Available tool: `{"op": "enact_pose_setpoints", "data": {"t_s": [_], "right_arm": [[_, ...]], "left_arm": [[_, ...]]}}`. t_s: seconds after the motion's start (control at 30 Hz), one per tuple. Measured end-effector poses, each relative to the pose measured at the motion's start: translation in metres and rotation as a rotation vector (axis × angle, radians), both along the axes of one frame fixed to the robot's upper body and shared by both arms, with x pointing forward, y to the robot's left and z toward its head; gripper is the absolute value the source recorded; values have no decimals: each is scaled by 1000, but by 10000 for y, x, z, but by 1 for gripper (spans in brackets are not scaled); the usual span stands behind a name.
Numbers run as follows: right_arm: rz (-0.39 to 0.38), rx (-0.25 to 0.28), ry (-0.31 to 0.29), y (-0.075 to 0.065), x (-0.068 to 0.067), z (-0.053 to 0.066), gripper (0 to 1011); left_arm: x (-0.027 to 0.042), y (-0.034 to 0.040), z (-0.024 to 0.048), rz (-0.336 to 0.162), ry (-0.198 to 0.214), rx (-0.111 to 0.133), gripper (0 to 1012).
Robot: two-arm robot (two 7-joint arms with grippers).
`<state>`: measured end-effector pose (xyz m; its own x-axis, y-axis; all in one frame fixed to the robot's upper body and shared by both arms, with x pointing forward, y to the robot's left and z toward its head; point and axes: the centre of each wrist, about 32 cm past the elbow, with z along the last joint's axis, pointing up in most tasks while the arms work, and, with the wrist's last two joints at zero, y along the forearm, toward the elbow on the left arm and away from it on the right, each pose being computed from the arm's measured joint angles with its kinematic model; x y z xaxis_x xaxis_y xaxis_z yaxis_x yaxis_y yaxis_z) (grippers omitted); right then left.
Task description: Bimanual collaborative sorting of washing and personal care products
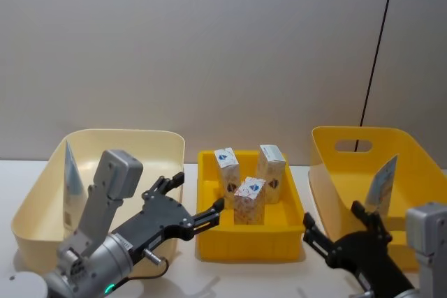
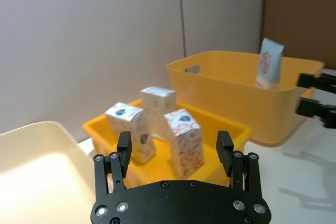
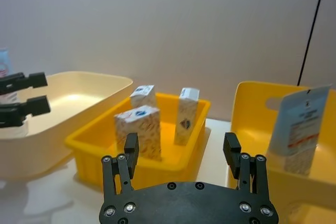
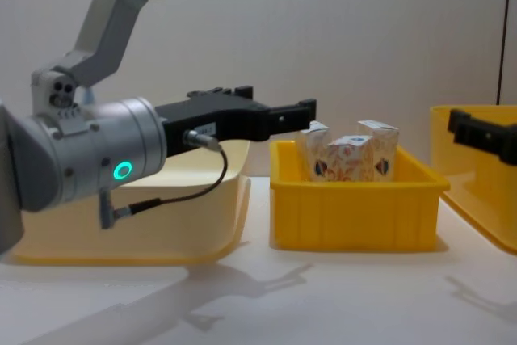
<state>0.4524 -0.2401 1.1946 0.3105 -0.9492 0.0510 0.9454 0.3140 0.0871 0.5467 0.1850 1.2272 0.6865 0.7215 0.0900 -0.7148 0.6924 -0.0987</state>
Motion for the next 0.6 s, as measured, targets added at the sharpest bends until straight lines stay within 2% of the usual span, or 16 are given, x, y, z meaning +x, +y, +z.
{"op": "enact_pose_setpoints", "data": {"t_s": [0.17, 0.37, 0.43, 0.6], "right_arm": [[20, 0, 25, 27, -77, -51, 1001], [23, -1, 28, 31, -91, -58, 1001], [23, -1, 28, 32, -91, -59, 1001], [23, -1, 29, 31, -92, -59, 1001]], "left_arm": [[-109, 31, -57, 70, -10, 29, 1003], [-214, 60, -104, 136, -23, 56, 1003], [-279, 76, -132, 175, -32, 72, 1003], [-376, 98, -170, 233, -47, 96, 1003]]}}
